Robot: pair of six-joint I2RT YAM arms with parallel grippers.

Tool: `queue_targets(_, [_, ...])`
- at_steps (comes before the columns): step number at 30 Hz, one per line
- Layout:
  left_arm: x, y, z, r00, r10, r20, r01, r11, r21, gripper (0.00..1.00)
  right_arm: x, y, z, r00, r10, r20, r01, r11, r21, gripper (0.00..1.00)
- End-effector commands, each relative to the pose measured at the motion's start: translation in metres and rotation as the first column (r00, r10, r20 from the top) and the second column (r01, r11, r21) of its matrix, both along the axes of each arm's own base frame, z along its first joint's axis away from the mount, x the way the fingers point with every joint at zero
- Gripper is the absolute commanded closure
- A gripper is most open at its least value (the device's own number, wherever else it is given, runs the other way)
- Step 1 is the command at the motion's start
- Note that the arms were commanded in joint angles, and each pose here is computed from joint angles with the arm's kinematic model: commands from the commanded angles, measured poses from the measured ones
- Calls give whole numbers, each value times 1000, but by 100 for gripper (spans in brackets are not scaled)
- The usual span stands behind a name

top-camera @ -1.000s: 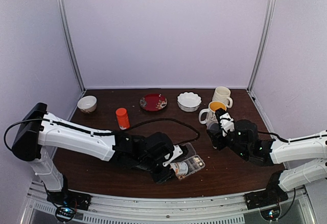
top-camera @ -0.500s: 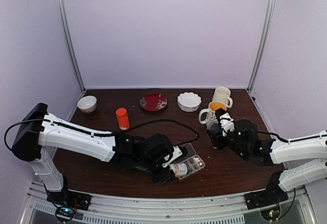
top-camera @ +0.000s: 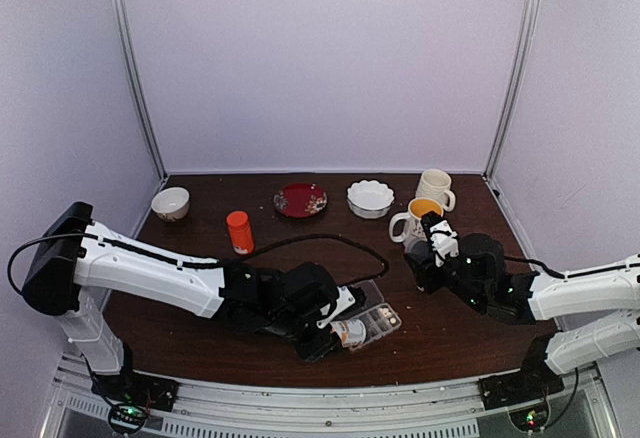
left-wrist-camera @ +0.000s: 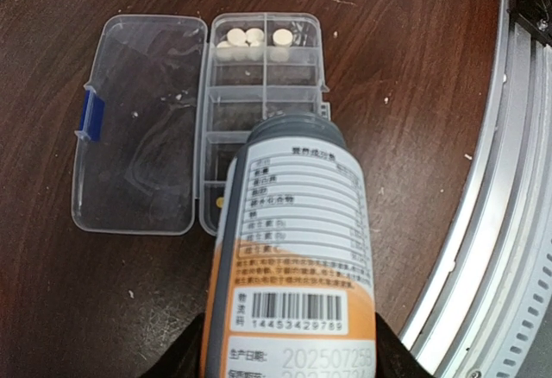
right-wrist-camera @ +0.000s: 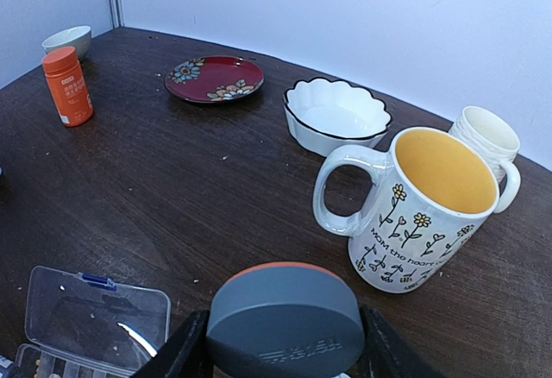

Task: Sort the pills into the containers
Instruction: Pour the pill into the compartment of the pill container.

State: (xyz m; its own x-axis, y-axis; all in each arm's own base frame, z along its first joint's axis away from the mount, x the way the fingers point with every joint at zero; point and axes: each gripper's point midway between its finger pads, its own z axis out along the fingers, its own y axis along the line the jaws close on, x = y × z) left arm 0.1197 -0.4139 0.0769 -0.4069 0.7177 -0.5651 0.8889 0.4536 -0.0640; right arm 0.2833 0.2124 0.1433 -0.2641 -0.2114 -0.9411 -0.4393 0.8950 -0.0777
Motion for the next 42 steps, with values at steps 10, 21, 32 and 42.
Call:
queue_targets(10, [1,-13,27,1000,1,25,1,998,-55,100,4,2,14,1000,-4,21,3,1000,27,100])
queue_targets(21, [-1,-12,19,1000,6,21,-5,999,-52,100,4,2,15,1000,-2,21,1,1000,30,100])
queue_targets(32, [-2,-15,26,1000,6,28,-5,999,-53,100,3,1,14,1000,-3,20,2,1000,31,100])
queue_targets(42, [-1,-11,17,999,14,29,-13,999,-29,100,3,1,14,1000,-4,20,3,1000,29,100])
